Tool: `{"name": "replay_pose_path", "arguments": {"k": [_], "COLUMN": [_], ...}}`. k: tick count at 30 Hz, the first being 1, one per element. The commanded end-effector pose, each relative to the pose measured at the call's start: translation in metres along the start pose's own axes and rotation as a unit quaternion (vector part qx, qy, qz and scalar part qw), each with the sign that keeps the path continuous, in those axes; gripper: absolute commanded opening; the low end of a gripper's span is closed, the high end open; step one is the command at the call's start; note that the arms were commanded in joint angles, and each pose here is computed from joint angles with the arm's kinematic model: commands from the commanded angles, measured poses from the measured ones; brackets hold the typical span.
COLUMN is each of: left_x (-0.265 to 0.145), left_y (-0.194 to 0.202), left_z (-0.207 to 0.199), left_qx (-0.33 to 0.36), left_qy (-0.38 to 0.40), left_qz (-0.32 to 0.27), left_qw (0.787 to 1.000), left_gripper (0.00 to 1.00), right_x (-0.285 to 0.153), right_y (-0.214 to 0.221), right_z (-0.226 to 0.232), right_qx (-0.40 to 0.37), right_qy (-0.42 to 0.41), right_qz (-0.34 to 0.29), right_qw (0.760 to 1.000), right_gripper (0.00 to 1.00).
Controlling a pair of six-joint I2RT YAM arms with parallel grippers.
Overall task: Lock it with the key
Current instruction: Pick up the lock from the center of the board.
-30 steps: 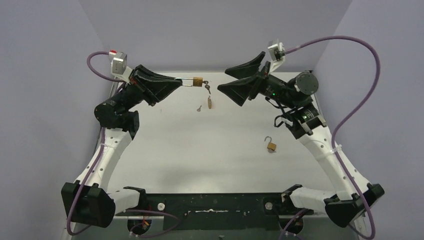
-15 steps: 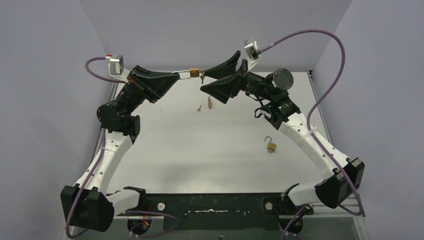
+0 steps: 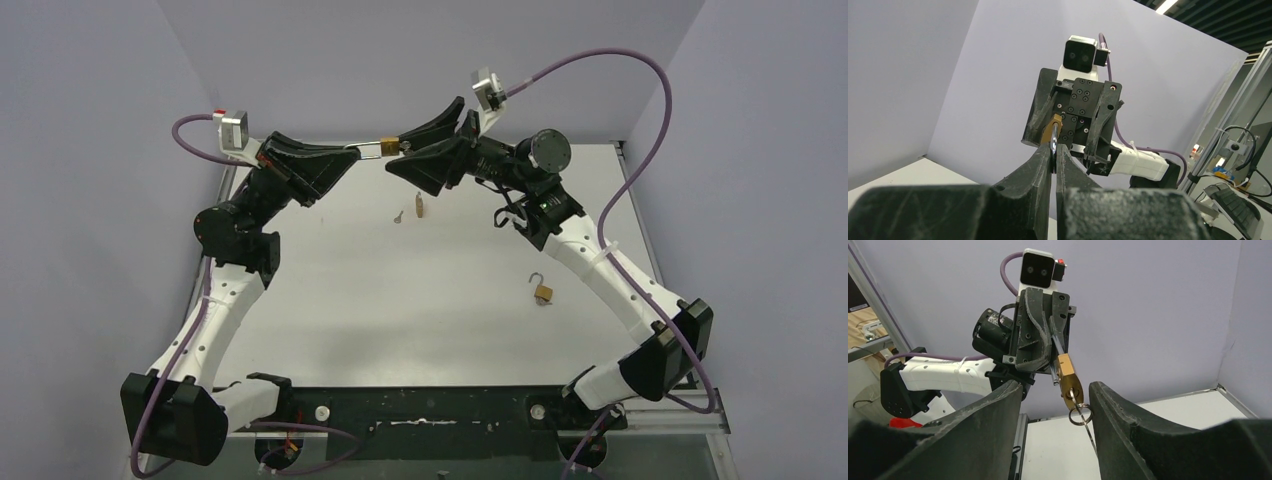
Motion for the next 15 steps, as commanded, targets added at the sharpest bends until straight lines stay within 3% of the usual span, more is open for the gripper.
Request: {"name": "replay_pose_path", "arguments": {"k": [1, 7, 15], "left_x": [0.002, 0.001, -0.001], "left_y": [-0.003, -0.003, -0.002], "left_z": [-0.025, -0.023, -0.018], "left_qx": [0.029, 0.032, 0.028], "left_qy": [0.029, 0.025, 0.018], "left_qz": [-0.005, -0.004, 0.002], "left_qw": [0.999, 0.999, 0.999], "left_gripper": [0.0, 0.0, 0.0], "right_x": [0.013, 0.015, 0.008], "right_y": [-0.03, -0.031, -0.034], "right_z": [0.01, 0.015, 0.023], "right_qx": [-0.047, -0.046, -0.048], "right_qy": [-0.021, -0.024, -0.025], "right_qz": [-0.047, -0.047, -0.033], "right_qw": [0.998, 0.998, 0.998], "right_gripper": [0.48, 0.02, 0.0]}}
Point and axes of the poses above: each gripper's point midway between its finger pads, its own x axis out along the fingers, its own z axis along the line the jaws close on, y = z × x, the point moved 4 cm from there along -x, back along the fingers, and after that the axes turned 13 degrees about -x, right-handed, at the moved point
